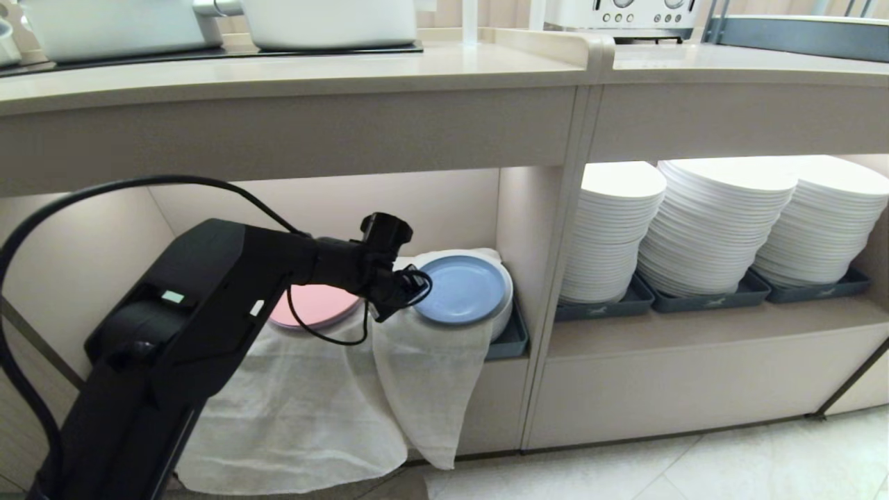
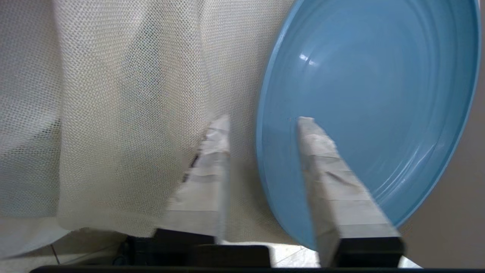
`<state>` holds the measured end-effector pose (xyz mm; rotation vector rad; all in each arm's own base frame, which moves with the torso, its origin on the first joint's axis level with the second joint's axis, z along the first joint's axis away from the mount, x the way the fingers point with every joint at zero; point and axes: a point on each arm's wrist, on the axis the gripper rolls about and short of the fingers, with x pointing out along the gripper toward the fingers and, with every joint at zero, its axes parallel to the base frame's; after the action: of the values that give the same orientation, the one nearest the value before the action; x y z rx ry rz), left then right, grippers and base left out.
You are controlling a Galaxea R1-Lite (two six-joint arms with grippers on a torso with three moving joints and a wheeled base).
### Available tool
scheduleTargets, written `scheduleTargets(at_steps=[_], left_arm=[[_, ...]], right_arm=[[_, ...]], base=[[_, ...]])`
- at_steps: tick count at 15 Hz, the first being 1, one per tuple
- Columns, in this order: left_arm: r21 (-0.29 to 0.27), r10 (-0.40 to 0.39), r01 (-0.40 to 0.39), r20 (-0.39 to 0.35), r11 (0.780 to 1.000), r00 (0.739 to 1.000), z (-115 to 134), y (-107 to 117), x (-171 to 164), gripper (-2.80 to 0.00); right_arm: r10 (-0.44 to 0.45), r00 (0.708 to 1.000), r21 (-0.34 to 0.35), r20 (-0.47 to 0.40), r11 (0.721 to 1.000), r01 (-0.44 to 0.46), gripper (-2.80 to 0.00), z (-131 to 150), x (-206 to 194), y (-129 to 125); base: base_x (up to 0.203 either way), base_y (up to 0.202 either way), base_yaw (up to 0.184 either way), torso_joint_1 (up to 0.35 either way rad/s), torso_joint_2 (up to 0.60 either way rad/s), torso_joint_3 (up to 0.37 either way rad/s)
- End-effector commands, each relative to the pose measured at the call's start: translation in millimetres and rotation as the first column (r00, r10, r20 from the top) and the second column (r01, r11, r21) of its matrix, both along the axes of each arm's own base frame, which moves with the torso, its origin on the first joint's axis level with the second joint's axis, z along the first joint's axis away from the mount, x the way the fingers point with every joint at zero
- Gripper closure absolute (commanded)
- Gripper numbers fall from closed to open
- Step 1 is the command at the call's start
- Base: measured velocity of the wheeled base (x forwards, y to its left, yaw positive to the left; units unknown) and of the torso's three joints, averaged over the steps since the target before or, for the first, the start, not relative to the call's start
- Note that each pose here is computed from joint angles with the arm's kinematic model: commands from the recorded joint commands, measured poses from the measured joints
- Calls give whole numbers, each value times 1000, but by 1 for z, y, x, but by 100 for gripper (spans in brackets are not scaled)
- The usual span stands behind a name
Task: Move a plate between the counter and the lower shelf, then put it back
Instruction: Put the plate in the cupboard
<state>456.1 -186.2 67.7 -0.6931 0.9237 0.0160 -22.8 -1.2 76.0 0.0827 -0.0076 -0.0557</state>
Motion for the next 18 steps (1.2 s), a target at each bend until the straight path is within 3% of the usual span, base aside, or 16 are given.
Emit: scheduleTargets(at_steps=[1, 18], left_arm=[[-1, 5, -5, -4, 1000, 1000, -1, 0, 0, -280], [-20, -6, 7, 40, 1000, 999, 19, -5, -3, -280]], right_arm=[[-1, 1000, 0, 1, 1000, 1, 0, 0, 0, 0], [-1, 1000, 0, 1, 1000, 1, 0, 0, 0, 0]], base=[[0, 0, 0, 0, 0, 0], [0, 0, 0, 0, 0, 0]])
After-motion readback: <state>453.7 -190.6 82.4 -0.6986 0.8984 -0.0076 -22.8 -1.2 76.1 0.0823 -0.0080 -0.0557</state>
